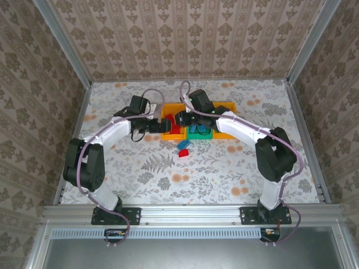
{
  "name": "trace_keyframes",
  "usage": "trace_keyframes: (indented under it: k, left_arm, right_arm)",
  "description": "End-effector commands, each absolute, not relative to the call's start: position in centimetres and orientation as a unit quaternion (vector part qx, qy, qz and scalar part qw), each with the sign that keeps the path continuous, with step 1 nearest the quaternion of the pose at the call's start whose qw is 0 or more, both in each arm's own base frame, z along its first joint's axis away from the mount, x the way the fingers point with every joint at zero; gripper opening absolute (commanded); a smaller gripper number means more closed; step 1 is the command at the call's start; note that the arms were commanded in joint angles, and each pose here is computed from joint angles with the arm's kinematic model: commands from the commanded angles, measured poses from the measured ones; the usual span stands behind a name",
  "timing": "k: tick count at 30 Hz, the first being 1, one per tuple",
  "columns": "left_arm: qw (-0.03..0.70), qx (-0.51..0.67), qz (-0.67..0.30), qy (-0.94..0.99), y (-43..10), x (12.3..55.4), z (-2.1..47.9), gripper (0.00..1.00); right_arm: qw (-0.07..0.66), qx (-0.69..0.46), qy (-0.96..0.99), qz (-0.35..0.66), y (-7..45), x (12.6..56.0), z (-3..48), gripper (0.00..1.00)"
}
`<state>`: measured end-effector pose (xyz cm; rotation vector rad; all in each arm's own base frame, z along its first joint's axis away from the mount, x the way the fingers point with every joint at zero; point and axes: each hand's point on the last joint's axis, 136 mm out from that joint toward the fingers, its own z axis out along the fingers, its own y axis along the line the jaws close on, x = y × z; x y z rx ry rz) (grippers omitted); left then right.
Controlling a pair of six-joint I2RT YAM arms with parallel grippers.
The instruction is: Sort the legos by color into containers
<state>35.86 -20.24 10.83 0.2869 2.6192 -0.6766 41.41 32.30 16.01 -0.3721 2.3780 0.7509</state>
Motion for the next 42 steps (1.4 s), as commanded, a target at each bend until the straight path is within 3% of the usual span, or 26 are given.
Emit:
trace_keyframes:
  k: [1,9,14,19,30,42]
  left_arm:
    - [0.223,0.103,-0.241,0.939,-19.7,35.7,11.3,1.00]
    - [0.196,0.162,-0.264,0.931,-21.5,31.9,8.9,1.00]
    - [0.182,0.248,-0.261,0.915,-24.4,28.7,7.9,1.00]
    - [0.176,0.321,-0.257,0.894,-27.0,26.7,7.3,1.00]
    - [0.149,0.366,-0.234,0.888,-29.0,24.9,5.3,0.99]
    - [0.141,0.358,-0.204,0.900,-30.4,25.4,4.3,0.98]
  right_arm:
    - [0.280,-0.077,0.917,0.274,32.3,43.1,15.4,0.27]
    - [0.249,0.003,0.936,0.248,31.0,46.7,12.4,0.31]
    - [0.231,0.014,0.942,0.244,31.1,47.4,11.3,0.48]
    - [0.232,0.015,0.938,0.256,31.3,47.4,12.1,0.56]
    - [0.270,0.012,0.924,0.272,30.2,45.9,16.4,0.62]
    - [0.281,0.026,0.925,0.256,27.4,44.6,16.8,0.63]
